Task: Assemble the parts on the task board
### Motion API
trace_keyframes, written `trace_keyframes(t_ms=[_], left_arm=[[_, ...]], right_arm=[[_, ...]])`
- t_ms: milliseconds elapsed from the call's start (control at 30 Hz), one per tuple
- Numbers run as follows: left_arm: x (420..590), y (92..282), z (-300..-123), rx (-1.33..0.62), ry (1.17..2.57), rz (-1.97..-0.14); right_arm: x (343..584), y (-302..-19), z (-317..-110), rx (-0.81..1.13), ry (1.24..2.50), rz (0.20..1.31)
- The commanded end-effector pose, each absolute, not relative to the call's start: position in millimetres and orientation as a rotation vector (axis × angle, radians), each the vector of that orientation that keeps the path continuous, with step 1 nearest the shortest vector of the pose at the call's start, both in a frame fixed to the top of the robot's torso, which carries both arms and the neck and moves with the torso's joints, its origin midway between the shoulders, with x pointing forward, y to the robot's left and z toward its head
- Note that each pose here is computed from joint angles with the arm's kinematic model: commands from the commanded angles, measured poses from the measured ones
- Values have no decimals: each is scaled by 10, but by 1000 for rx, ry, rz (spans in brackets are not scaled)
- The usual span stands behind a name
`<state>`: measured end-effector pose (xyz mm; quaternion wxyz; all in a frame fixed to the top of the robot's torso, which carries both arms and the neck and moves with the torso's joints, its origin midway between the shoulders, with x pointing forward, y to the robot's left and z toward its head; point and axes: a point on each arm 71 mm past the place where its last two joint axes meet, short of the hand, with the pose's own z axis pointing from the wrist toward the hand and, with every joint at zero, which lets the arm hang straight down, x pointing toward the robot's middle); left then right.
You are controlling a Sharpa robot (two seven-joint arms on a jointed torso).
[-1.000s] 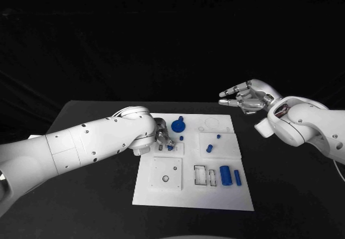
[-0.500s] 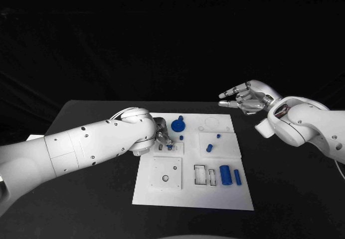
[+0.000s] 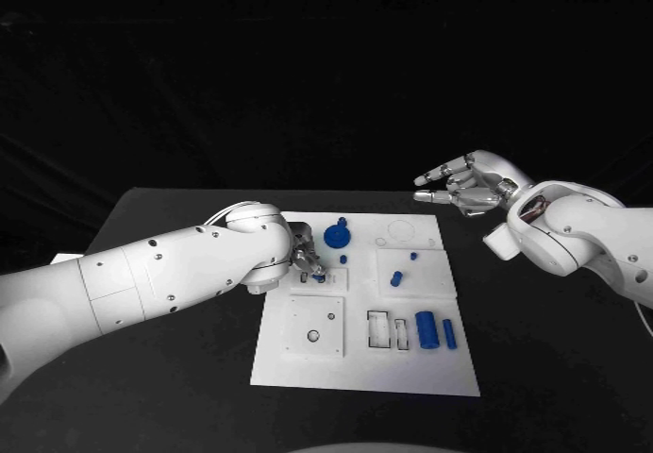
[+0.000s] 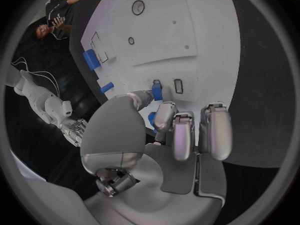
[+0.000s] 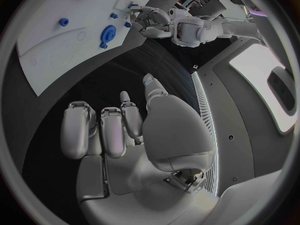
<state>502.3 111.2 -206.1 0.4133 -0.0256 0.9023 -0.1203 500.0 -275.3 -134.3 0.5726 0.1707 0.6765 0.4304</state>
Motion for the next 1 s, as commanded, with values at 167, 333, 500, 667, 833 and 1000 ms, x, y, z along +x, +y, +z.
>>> trace_keyframes(t_ms=[167, 333, 500, 667, 833, 1000], left_arm=[[4970, 1152, -2138, -52, 2329, -203], [4965, 1137, -2146, -56, 2334, -213], [4972, 1136, -2151, -58, 2337, -211], [4970, 1131, -2155, -53, 2345, -211], [4980, 1123, -2166, -61, 2358, -210], [4999, 1121, -2184, -79, 2382, -201]], right_arm=[[4998, -2731, -1358, 385, 1606, 1017], [5000, -2727, -1361, 400, 1608, 1028], [5001, -2726, -1363, 406, 1610, 1030], [5002, -2728, -1364, 407, 1611, 1030], [5004, -2728, -1365, 407, 1611, 1030], [5004, -2722, -1366, 407, 1611, 1031]])
